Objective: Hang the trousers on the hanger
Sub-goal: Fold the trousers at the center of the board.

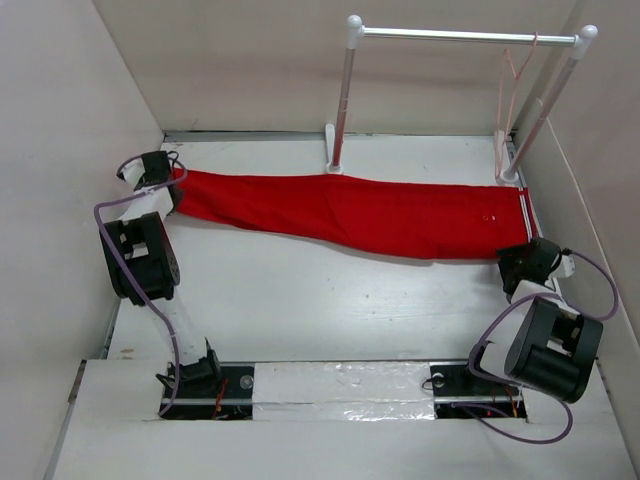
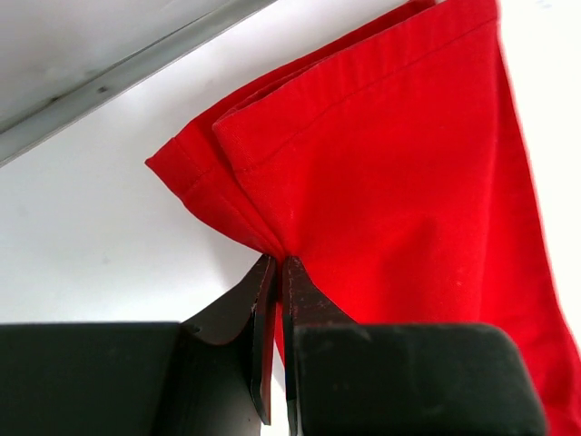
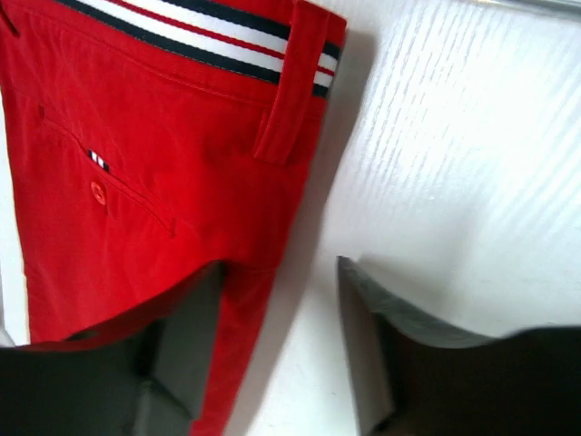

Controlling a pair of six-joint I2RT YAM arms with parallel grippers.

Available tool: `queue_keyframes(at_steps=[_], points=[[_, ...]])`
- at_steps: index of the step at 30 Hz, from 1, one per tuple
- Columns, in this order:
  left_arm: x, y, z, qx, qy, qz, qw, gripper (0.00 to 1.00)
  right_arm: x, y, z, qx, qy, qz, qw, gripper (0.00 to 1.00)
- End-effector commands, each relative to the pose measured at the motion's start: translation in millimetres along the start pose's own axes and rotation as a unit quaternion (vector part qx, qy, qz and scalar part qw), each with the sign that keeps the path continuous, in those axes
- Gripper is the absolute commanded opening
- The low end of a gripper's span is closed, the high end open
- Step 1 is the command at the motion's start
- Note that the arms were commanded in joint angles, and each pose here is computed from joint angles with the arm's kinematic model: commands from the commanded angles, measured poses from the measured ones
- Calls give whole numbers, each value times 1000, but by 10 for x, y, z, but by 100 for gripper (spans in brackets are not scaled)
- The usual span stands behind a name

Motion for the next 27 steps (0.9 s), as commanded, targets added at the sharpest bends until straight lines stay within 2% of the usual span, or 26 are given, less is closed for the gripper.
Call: queue_keyframes(at_steps=[1,3,4,5,6,10,13,16,18,19,21,22,23,25,26,27], points=[[-188,238,144,-31,0,-38,999,0,-171,-60,365,-38,-24,-13,999,54],[-173,276,169,-41,-6,-41,998,0,-208,-146,379,-31,-31,-8,999,42],[-177,310,254,-58,-8,-48,997,0,-251,-177,362,-26,-33,-11,999,31],[-167,344,266,-63,-15,-53,996,0,-303,-211,320,-17,-36,-11,999,14],[-176,366,314,-73,-15,-59,995,0,-324,-207,317,-19,-36,-7,999,9],[-186,476,663,-150,-27,-85,985,0,-389,0,322,-31,-24,-22,999,5],[-125,552,933,-215,-36,-90,972,0,-567,242,307,-41,-17,-73,996,3],[-29,656,1030,-227,-40,-87,969,0,-729,441,234,-39,-17,-101,994,2],[100,691,1117,-235,-28,-78,969,0,-685,504,159,-37,-15,-85,996,2],[154,733,1163,-238,-30,-71,968,0,-756,535,121,-34,-18,-97,995,2],[160,755,1224,-246,-24,-69,967,0,-706,598,63,-36,-5,-85,996,9],[188,774,1247,-250,-30,-62,966,0,-711,599,67,-42,1,-89,995,19],[169,784,1231,-249,-25,-61,966,2,-708,594,19,-39,3,-89,995,50],[139,823,1162,-232,-13,-56,971,28,-676,554,-59,-21,8,-80,997,77],[96,857,1066,-211,-10,-60,976,31,-672,531,-79,-16,7,-78,997,93],[50,893,1016,-194,-5,-66,979,31,-643,493,-130,-3,8,-69,998,95]])
Point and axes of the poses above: each gripper's point midway between its finger pads, its own y axis back along the fingers, its own z axis along the line the jaws close on, x = y × z, the point moved 1 cm from there along y, back along the fingers, and after that the axes turned 10 degrees about -y, right-handed, at the moved point
